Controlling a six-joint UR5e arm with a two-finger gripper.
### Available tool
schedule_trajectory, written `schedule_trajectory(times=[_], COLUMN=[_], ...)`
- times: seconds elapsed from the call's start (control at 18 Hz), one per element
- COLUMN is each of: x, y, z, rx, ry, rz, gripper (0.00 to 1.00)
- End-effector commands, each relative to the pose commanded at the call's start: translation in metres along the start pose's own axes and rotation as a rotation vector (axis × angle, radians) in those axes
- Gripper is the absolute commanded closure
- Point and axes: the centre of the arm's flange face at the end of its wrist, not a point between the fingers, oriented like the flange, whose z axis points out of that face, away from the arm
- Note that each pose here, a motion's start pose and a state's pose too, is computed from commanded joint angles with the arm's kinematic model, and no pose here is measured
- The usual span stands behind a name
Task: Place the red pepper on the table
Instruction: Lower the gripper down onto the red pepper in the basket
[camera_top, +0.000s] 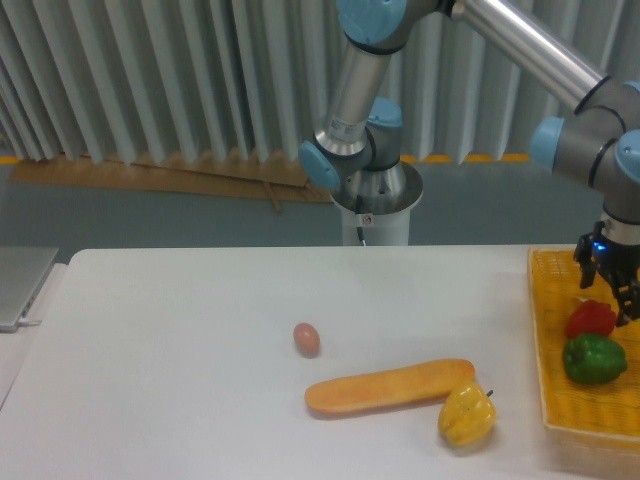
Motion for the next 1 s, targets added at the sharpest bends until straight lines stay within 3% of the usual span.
schedule_trajectory(times=[0.67,1.0], x=[0.011,0.035], y=[-0.004,-0.002], z=[0.002,0.039], rx=[0.005,-0.007], ry=[0.015,0.115], rz=[0.009,0.003], gripper=[0.00,0.00])
